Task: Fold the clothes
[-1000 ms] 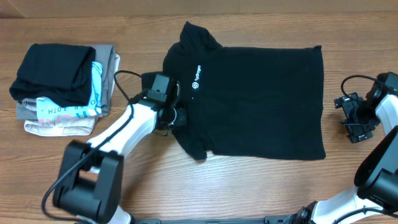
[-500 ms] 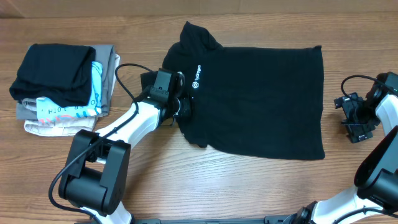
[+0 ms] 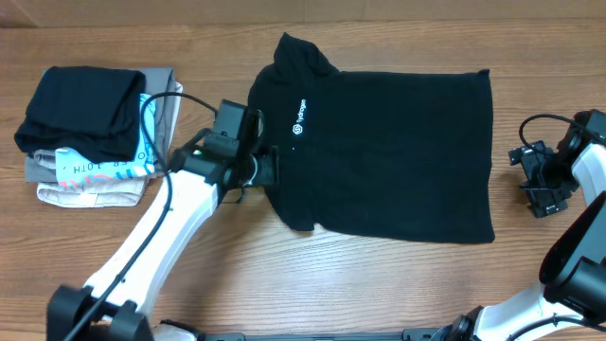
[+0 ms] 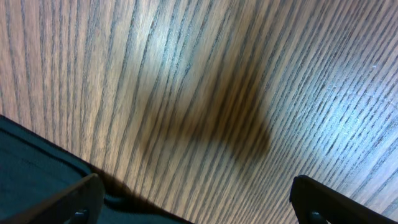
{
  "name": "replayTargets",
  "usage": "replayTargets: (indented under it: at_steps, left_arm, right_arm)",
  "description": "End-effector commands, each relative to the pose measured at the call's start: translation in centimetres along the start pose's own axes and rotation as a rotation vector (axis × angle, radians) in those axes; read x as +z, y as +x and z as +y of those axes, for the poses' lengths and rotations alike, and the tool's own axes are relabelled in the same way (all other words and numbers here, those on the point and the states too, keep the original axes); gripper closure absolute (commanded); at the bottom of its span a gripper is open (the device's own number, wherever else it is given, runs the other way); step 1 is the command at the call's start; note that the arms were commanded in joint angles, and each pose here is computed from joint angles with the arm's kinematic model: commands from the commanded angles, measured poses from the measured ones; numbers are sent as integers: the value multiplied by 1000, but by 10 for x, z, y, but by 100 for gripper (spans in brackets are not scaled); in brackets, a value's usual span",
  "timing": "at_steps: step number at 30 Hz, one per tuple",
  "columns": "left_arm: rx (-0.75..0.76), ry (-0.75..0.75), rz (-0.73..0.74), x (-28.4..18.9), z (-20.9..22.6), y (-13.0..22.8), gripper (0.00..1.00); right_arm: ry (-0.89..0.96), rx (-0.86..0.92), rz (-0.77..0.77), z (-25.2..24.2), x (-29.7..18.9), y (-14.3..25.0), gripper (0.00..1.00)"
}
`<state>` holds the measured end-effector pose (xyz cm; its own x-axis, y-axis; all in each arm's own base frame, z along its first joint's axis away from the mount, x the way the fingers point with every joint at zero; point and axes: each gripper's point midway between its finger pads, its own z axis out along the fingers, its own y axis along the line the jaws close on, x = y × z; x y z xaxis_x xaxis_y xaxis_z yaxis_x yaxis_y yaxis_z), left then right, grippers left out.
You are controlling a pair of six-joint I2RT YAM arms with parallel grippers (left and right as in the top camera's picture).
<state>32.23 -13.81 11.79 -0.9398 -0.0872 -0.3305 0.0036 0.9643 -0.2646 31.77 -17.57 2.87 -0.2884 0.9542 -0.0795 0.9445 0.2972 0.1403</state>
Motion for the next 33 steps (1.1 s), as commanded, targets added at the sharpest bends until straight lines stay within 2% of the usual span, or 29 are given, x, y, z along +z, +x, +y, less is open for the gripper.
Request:
replayTargets:
  at_steps: [1, 3, 4, 8, 12, 22, 24, 26, 27, 33]
  left_arm:
    - [16, -68, 105, 10, 17, 26, 59]
    - [16, -66, 161, 21, 21, 43, 70]
    - [12, -60, 186, 28, 23, 51, 71]
    - [3, 5, 239, 51, 18, 71, 59]
    - [-37, 22, 228, 70, 17, 71, 50]
    - [-63, 95, 270, 108, 2, 76, 48]
    - [-70, 92, 279, 109, 1, 79, 61]
    - [-70, 105, 279, 107, -1, 78, 88]
    - [-70, 118, 280, 106, -4, 78, 94]
    - [-64, 152, 258, 90, -20, 56, 96]
  right_arm:
    - [-12, -2, -9, 5, -3, -3, 0]
    - [-12, -3, -9, 5, -3, -3, 0]
    - [-12, -2, -9, 5, -3, -3, 0]
    - [-12, -2, -9, 5, -3, -3, 0]
    - [-12, -2, -9, 5, -3, -3, 0]
    - [-12, -2, -9, 5, -3, -3, 0]
    - [-12, -2, -9, 5, -3, -3, 0]
    - [-12, -2, -9, 5, -3, -3, 0]
    - [-12, -2, -9, 5, -3, -3, 0]
    - [-12, -2, -9, 5, -3, -3, 0]
